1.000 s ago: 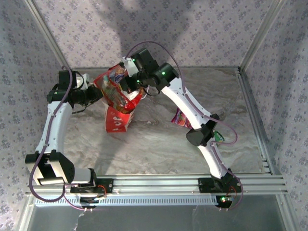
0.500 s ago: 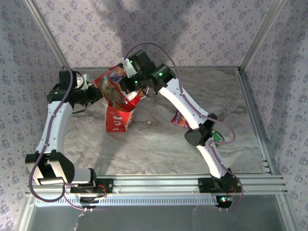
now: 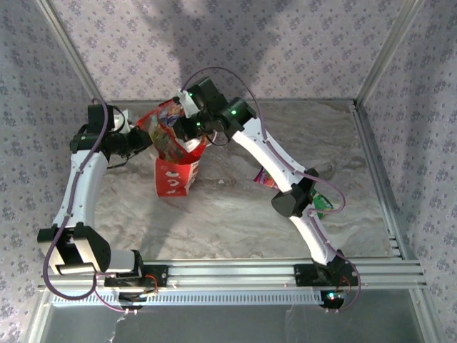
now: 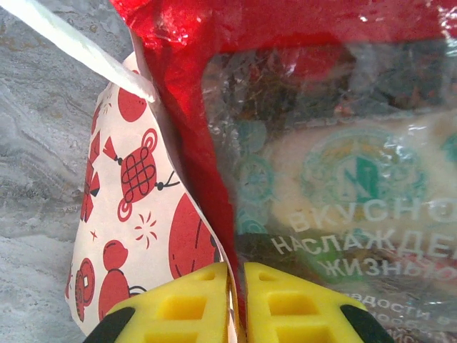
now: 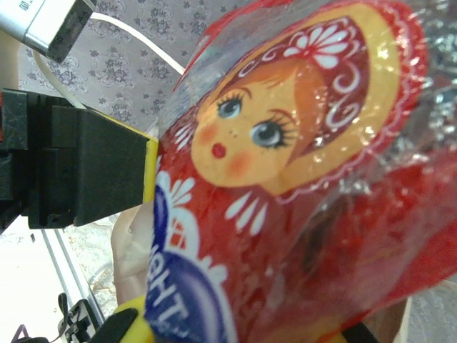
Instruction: Place the snacks into the paper bag
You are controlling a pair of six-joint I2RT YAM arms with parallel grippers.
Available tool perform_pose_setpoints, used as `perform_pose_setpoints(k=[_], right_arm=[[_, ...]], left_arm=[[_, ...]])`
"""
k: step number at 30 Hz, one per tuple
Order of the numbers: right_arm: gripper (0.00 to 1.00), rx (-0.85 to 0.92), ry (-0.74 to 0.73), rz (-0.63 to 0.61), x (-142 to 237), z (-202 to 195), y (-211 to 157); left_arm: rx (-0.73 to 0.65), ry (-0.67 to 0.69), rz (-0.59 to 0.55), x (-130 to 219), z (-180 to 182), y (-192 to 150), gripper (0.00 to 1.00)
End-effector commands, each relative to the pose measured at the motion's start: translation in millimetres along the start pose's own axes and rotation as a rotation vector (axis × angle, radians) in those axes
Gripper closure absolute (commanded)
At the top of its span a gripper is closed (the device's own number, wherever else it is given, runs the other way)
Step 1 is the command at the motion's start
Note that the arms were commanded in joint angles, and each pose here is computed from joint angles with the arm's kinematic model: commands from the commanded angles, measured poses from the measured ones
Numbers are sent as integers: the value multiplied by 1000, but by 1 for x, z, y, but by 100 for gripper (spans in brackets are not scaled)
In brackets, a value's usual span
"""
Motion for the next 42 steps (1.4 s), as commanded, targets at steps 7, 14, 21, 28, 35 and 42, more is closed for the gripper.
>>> perform_pose_setpoints(k=[7, 14, 21, 28, 35, 42], right_arm=[[47, 83, 29, -42, 12, 23, 7], [45, 139, -96, -77, 42, 17, 12], [47, 142, -193, -117, 78, 6, 17], [51, 120, -367, -99, 113, -17, 5], [50, 76, -362, -91, 132, -21, -14], [52, 13, -187, -91, 121, -13, -15]], left_arm=[[-10, -34, 3, 1, -9, 2, 87], [-13, -18, 3, 1, -6, 0, 86], [2, 22, -1, 2, 5, 2, 87], [27, 41, -11, 5, 16, 4, 86], [27, 41, -9, 3, 17, 5, 86], [24, 42, -10, 4, 15, 8, 86]])
Point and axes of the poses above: each hand's point on the last joint's axis, 136 mm out from that joint toward the fingers, its own x axis back along the fingers, its own z axis along the line the jaws close on, y = z × x, the point moved 2 cm from there along x, back along the fingers, and after that the axes turned 1 degree about -x, right-handed, at the moved point
